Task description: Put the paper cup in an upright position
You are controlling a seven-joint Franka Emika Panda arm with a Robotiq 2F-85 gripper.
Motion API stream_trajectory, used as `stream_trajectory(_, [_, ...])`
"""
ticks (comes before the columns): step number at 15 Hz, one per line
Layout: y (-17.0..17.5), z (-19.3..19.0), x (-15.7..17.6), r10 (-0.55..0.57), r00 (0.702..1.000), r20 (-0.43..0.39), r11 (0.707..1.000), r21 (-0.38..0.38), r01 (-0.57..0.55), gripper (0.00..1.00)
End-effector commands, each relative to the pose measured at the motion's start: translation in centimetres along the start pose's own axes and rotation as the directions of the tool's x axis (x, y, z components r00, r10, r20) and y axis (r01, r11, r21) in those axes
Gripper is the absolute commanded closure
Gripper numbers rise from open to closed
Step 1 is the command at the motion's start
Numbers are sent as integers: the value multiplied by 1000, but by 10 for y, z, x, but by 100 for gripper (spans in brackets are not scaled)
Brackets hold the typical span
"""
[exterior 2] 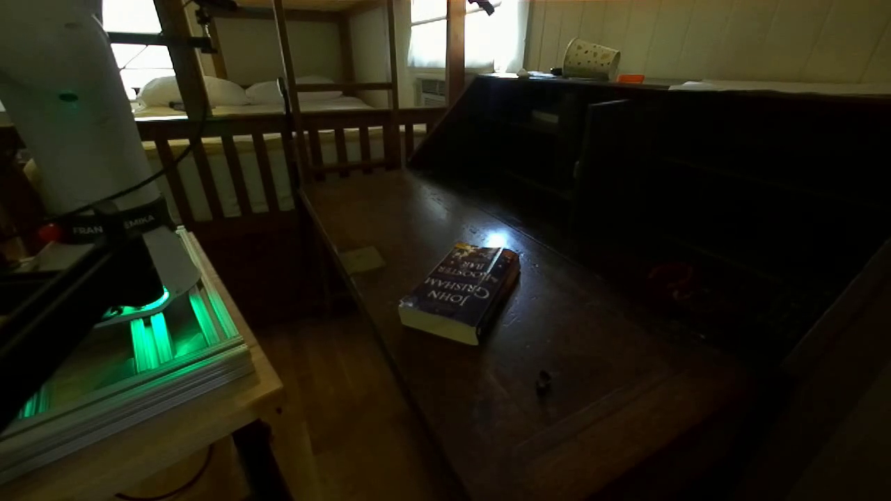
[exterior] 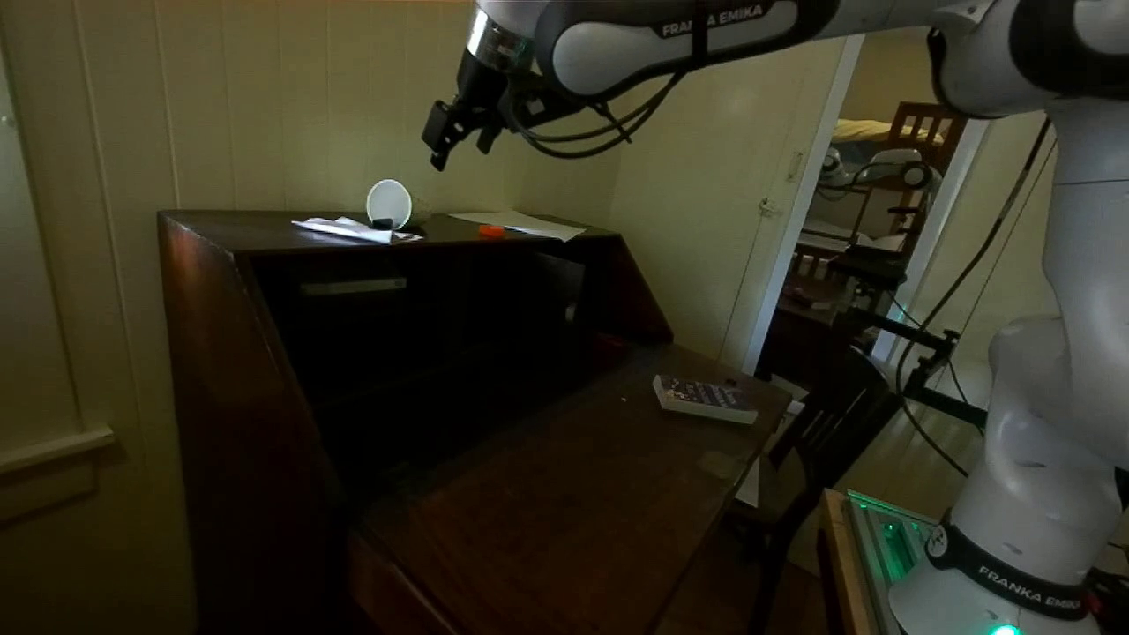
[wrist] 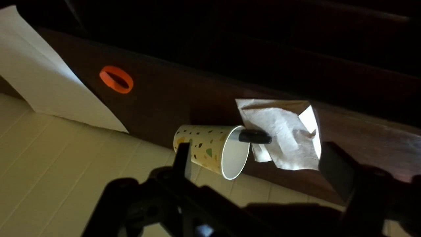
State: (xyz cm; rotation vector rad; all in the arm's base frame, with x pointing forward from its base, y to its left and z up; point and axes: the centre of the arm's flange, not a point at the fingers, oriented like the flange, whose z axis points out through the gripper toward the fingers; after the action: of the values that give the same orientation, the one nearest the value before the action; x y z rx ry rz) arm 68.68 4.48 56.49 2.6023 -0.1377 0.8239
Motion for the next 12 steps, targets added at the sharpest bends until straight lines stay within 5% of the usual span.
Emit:
stream_trajectory(1, [-21, 38, 75, 21, 998, -60, 997, -75, -26, 0])
stream_trajectory(2, [-24, 46, 83, 36, 998, -58, 997, -72, -41, 0])
stream_trajectory(3, [-8, 25, 24, 7, 999, -33, 999, -37, -8, 0])
stream_trajectory(12, [-17, 56, 52, 70, 994, -81, 995, -60, -75, 0])
